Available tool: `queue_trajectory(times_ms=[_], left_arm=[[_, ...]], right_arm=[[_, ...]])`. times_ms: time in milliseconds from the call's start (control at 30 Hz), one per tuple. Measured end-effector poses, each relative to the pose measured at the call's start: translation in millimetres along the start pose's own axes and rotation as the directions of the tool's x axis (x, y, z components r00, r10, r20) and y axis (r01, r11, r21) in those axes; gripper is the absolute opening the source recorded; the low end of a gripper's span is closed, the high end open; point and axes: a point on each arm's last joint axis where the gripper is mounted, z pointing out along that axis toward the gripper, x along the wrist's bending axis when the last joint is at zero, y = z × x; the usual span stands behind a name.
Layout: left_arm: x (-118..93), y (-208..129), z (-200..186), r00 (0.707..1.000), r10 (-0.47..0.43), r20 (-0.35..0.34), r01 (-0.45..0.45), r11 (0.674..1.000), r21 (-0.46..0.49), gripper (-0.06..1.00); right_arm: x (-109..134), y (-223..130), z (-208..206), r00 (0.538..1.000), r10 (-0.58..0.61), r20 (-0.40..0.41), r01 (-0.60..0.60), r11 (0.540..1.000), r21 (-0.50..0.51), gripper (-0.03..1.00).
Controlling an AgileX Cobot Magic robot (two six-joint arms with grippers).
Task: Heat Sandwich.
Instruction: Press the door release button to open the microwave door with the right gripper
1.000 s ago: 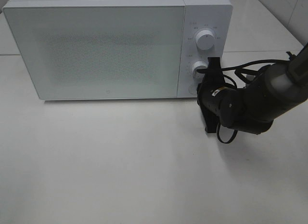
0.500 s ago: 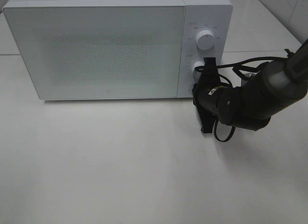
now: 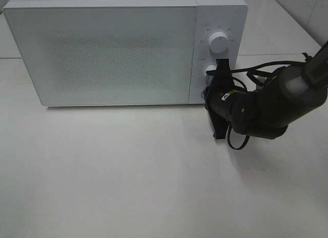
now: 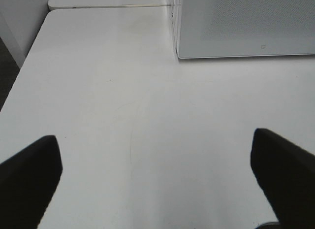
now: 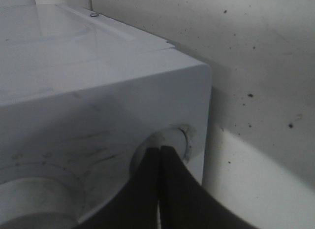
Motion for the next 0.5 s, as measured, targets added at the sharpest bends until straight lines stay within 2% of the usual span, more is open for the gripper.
queue_trajectory(times_ms=[300,500], left_arm=[[0.0,0.0,0.0,1.000,0.000,0.000,0.000,1.000,0.000,0.99],[0.0,0.0,0.0,1.000,0.000,0.000,0.000,1.000,0.000,0.99]], right_arm=[[-0.1,-2.6,7.8,1.000,-0.001,-0.002,0.001,1.000,-0.018,0.01],[-1.8,-6.4,15.6,0.999,-0.010,-0.031,0.009,0.998,-0.055,0.01]])
